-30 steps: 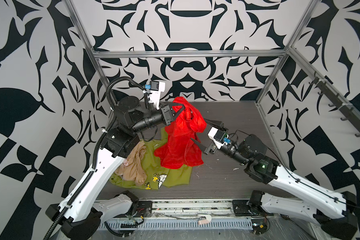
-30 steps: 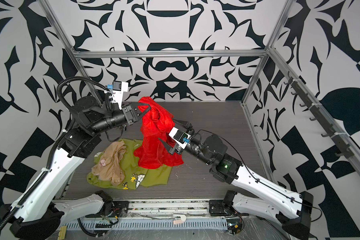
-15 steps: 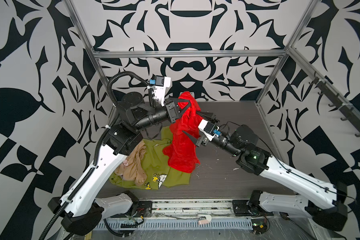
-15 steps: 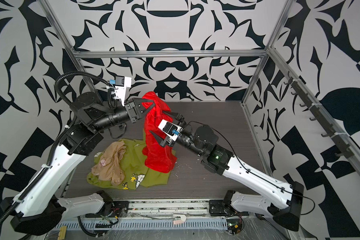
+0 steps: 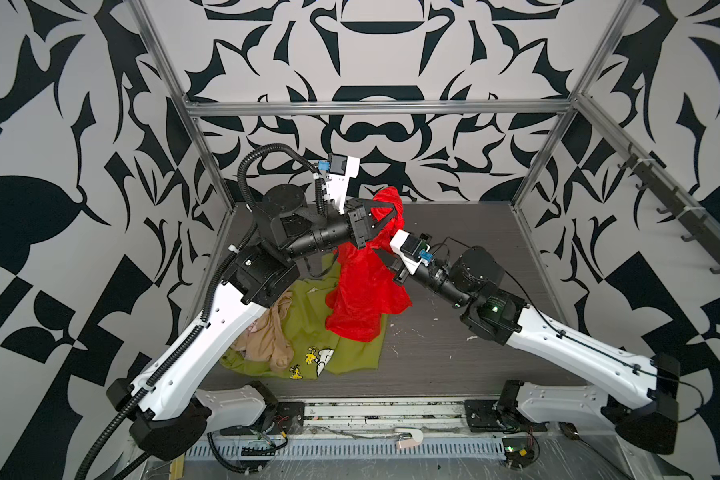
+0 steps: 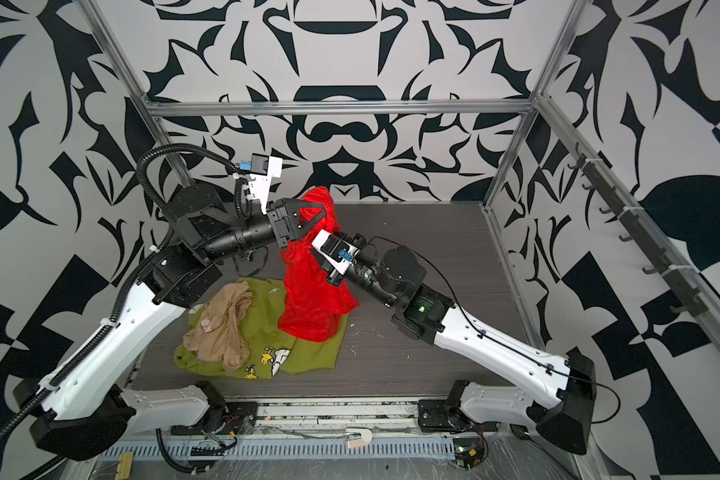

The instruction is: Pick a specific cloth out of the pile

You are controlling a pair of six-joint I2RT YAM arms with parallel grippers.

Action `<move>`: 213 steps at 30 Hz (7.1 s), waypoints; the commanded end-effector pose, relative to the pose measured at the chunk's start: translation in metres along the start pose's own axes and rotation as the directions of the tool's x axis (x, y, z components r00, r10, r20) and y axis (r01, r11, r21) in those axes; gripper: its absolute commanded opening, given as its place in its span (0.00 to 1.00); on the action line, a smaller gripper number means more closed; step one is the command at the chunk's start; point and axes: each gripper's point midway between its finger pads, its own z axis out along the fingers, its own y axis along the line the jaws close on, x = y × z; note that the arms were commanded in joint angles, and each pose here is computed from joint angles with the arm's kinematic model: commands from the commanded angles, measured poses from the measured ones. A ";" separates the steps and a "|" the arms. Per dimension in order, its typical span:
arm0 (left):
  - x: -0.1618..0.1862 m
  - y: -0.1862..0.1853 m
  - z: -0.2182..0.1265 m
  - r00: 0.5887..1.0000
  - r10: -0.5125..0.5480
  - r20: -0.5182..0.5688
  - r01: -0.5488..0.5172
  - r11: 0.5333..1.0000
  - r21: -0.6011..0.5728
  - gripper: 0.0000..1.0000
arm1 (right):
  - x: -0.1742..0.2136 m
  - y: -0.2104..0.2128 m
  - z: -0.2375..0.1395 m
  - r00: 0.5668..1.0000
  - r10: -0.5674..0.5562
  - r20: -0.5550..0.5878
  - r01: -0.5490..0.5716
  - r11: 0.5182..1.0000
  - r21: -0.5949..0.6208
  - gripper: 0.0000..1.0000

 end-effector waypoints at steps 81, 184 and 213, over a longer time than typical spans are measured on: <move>0.024 0.040 -0.026 0.985 0.154 0.072 -0.140 0.974 -0.178 0.97 | 0.331 -0.124 -0.140 0.355 0.925 -0.132 -0.630 0.341 0.697 0.00; 0.068 0.085 -0.041 0.996 0.087 0.030 -0.074 0.949 -0.307 0.99 | 0.466 -0.144 -0.125 -0.166 0.929 0.330 -0.476 -0.368 0.799 0.98; 0.123 0.278 -0.188 0.863 0.383 -0.331 -0.428 0.204 -0.880 0.96 | 0.344 -0.166 -0.218 0.596 0.751 -0.285 -0.119 0.434 0.893 0.93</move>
